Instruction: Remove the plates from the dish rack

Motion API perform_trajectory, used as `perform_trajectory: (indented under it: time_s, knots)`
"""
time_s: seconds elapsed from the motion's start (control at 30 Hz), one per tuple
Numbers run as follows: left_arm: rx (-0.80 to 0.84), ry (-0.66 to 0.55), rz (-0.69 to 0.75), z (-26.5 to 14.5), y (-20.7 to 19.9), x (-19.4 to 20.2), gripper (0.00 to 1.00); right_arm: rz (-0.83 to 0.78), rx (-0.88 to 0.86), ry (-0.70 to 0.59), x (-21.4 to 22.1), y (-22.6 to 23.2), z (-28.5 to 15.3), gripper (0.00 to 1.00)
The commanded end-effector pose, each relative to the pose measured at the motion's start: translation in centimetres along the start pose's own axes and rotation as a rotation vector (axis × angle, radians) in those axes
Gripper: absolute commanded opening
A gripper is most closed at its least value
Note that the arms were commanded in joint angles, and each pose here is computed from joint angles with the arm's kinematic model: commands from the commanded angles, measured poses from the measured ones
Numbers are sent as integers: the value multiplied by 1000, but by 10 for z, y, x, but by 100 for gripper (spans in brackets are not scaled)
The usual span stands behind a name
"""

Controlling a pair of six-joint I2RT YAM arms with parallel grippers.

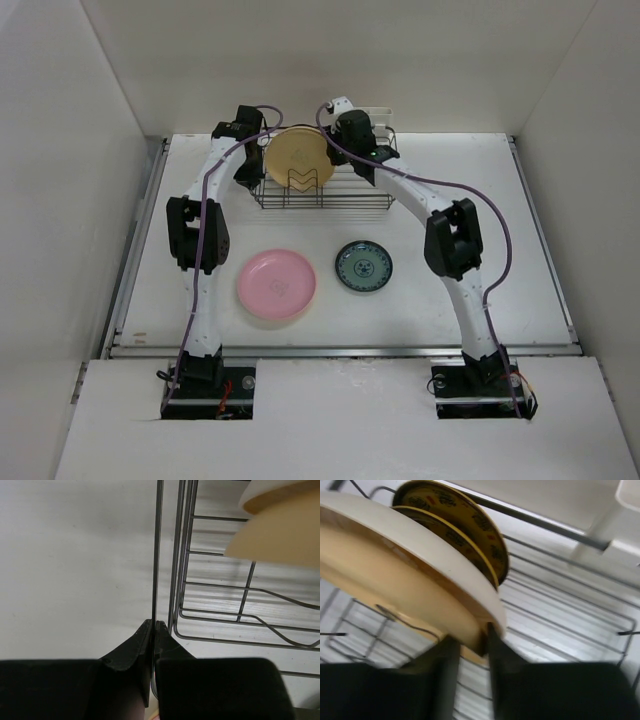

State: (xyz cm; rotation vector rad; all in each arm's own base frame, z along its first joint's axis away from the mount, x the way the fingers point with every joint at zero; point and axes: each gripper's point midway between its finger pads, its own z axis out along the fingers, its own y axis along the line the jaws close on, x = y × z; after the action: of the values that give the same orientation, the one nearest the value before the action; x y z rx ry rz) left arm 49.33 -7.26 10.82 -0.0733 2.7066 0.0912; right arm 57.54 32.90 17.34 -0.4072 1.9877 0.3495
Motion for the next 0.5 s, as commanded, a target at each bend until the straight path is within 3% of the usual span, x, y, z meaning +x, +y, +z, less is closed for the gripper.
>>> perform_trajectory:
  time_s: [0.0, 0.03, 0.07, 0.47]
  knots:
    - [-17, -3, -29, -20, 3, -2, 0, -1, -20, -59, -11, 9, 12, 13]
    - [-17, -3, -29, -20, 3, -2, 0, -1, -20, -59, -14, 10, 8, 3]
    - [-17, -3, -29, -20, 3, -2, 0, 0, -10, -79, -23, 8, 0, 0]
    - [-2, 19, -73, -21, -1, 3, 0, -119, 120, -324, -114, -8, -90, 0]
